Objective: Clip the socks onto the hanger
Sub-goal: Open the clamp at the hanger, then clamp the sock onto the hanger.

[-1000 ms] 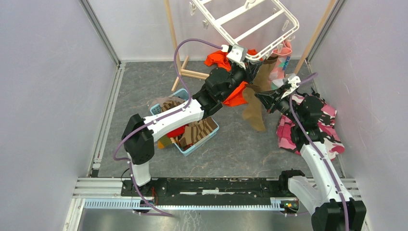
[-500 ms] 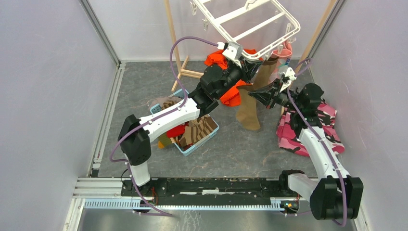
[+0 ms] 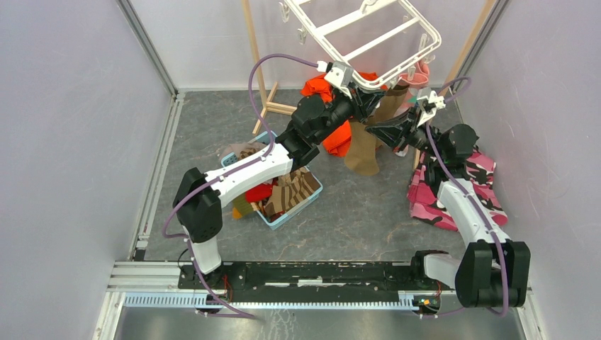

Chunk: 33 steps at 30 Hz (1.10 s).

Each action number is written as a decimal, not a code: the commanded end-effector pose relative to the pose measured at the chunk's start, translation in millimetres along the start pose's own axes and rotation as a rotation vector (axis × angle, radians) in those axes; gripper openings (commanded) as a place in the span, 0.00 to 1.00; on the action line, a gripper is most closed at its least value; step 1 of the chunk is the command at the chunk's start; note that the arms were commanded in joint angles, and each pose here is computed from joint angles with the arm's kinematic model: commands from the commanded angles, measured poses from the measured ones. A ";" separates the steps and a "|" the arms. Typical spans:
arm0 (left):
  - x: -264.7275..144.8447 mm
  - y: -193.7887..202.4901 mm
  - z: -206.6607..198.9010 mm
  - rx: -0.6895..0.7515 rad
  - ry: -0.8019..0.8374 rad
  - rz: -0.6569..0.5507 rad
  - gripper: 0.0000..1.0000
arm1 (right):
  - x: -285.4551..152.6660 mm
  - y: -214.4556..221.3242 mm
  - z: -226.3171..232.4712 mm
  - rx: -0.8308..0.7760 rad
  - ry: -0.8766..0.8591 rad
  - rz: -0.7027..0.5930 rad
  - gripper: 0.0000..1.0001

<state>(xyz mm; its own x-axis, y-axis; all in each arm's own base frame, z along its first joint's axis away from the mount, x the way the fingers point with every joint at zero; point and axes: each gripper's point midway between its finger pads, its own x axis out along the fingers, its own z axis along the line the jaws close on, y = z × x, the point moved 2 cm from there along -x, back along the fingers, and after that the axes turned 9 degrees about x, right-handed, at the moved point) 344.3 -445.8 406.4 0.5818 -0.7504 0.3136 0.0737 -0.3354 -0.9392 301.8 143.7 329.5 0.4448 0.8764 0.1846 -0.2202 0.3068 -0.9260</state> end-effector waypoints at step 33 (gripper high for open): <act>-10.2 -49.8 -15.8 -0.096 0.128 -0.120 0.02 | -11.1 -15.2 -8.9 0.175 -0.020 -0.135 0.00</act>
<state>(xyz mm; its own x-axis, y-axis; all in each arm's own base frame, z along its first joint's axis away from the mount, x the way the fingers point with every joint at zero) 337.1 -445.0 411.3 0.5097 -0.7885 0.3443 0.0315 -0.3828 -0.9233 307.6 128.4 333.3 0.4617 0.8388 0.2884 -0.3383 0.4670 -0.8170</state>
